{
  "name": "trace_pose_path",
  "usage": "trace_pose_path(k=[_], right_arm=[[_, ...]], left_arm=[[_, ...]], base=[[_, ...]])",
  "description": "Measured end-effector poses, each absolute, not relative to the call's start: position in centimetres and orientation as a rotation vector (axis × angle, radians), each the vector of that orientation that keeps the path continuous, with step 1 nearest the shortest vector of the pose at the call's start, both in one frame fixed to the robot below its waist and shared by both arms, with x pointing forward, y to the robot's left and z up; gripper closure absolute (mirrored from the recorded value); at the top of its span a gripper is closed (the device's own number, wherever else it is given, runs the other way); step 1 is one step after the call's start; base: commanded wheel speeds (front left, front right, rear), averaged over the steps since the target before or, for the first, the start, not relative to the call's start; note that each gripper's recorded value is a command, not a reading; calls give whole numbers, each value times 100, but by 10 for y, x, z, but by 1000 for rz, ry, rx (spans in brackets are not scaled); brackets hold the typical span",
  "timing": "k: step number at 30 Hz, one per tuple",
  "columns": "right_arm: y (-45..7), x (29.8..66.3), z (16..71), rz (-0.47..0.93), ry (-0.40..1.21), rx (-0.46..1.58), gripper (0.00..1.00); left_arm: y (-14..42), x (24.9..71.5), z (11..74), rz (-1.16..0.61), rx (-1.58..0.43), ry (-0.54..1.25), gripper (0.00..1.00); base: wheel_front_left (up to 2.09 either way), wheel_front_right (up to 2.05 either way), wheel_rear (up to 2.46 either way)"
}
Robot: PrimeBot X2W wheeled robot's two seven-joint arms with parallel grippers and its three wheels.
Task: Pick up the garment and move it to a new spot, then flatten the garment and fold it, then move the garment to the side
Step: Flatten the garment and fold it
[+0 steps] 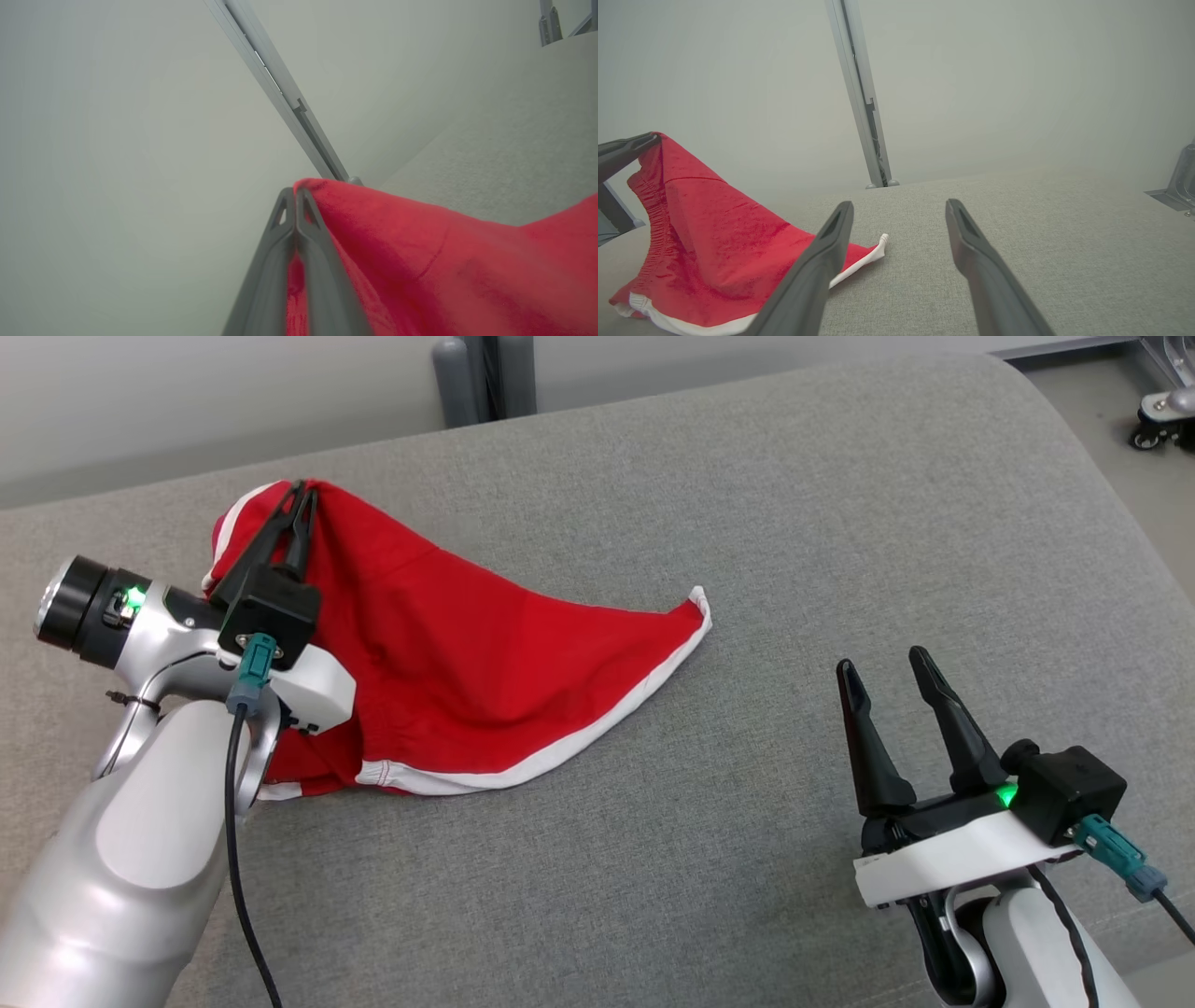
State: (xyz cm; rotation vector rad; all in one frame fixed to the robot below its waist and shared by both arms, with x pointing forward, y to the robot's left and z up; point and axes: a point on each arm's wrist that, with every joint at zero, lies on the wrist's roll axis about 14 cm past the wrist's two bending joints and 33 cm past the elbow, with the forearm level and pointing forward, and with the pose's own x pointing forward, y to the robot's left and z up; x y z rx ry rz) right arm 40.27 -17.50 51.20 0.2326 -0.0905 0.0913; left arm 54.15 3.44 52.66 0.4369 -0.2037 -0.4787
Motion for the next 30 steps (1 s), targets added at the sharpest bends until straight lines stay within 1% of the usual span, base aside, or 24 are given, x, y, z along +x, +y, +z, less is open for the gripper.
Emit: trace_pose_path(k=[4,5,6,7,10,14,17,18,21,26,30], right_arm=[[-175,407,508,90,-81,234,0],[-174,409,508,92,-82,233,0],[-174,409,508,92,-80,233,0],[-174,410,507,92,-79,234,0],[-170,412,507,106,-78,234,0],[-163,414,511,131,-88,230,0],[-156,412,515,154,-97,233,0],[-151,409,517,168,-101,235,0],[-141,408,522,198,-114,216,0],[-131,408,530,227,-136,211,0],[-129,405,535,234,-150,207,0]], left_arm=[[41,546,495,-464,417,-104,100],[43,548,491,-451,396,-85,86],[44,549,489,-434,367,-73,51],[46,550,489,-413,333,-65,0],[51,550,497,-359,225,-62,0],[65,538,509,-284,69,-72,0],[79,521,519,-226,-24,-92,0],[91,507,524,-175,-104,-102,0],[108,485,532,-113,-192,-125,0],[132,453,542,-50,-233,-172,0],[136,429,540,-52,-227,-171,0]], base=[[0,0,0],[0,0,0],[0,0,0],[0,0,0],[0,0,0],[0,0,0],[0,0,0],[0,0,0],[0,0,0],[0,0,0],[0,0,0]])
